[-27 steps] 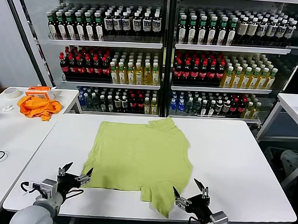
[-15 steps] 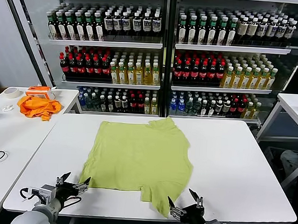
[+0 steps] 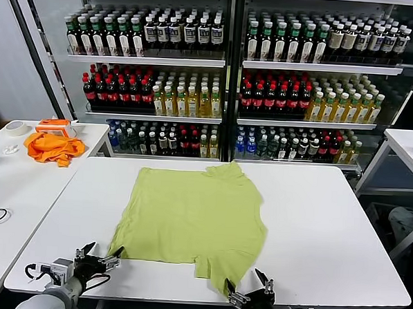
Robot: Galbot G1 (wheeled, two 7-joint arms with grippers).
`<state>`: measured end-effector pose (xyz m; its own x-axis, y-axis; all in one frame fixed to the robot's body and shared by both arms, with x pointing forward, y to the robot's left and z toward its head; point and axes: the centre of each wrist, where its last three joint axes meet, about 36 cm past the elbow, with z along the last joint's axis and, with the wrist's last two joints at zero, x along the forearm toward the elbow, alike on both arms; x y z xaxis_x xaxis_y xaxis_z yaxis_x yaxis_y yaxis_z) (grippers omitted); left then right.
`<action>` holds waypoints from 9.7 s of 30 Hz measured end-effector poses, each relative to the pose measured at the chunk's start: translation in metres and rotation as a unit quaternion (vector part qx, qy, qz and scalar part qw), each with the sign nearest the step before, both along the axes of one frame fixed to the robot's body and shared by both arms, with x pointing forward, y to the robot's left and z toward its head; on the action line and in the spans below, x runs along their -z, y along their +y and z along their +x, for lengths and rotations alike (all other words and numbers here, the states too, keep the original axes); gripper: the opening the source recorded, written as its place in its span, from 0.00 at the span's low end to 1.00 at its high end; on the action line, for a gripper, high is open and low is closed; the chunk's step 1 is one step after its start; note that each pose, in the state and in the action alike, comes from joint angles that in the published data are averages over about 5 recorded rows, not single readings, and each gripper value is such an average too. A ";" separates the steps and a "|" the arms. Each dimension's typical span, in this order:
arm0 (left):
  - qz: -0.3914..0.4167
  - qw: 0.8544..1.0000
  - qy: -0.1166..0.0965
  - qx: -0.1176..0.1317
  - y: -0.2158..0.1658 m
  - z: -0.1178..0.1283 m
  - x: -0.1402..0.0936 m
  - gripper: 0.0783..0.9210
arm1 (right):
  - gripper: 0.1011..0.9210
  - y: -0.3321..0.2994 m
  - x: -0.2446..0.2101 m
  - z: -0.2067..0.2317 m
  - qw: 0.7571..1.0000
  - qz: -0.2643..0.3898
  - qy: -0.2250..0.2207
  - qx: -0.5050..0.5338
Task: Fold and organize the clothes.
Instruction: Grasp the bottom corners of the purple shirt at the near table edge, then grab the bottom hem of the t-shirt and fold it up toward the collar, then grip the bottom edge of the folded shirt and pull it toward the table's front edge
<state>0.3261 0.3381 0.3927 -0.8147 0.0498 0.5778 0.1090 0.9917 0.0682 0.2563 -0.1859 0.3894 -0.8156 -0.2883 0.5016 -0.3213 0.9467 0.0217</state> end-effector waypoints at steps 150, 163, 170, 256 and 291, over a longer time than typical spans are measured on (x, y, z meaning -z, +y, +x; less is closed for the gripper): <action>-0.027 0.997 -0.032 0.071 -0.012 -0.051 -0.059 0.01 | 0.00 -0.037 -0.092 -0.012 1.000 0.026 -0.008 0.007; -0.071 0.992 -0.069 0.077 0.003 0.016 -0.040 0.01 | 0.00 -0.040 -0.077 0.056 0.999 0.026 -0.028 0.015; -0.086 0.989 -0.083 0.081 0.004 0.053 -0.030 0.01 | 0.00 -0.041 -0.066 0.086 0.999 0.027 -0.026 0.020; -0.033 0.996 0.000 0.078 -0.031 0.031 -0.008 0.01 | 0.00 -0.060 -0.049 0.048 1.000 -0.003 0.011 0.025; -0.024 0.995 -0.026 0.098 -0.036 -0.007 -0.031 0.40 | 0.32 -0.075 -0.091 -0.011 0.998 -0.044 -0.012 0.040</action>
<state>0.3194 0.3023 0.4241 -0.8153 0.2368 0.5283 0.2978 0.9541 0.0319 0.2454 -0.2604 0.4802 -0.8466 -0.1777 0.5017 -0.2446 0.9671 -0.0702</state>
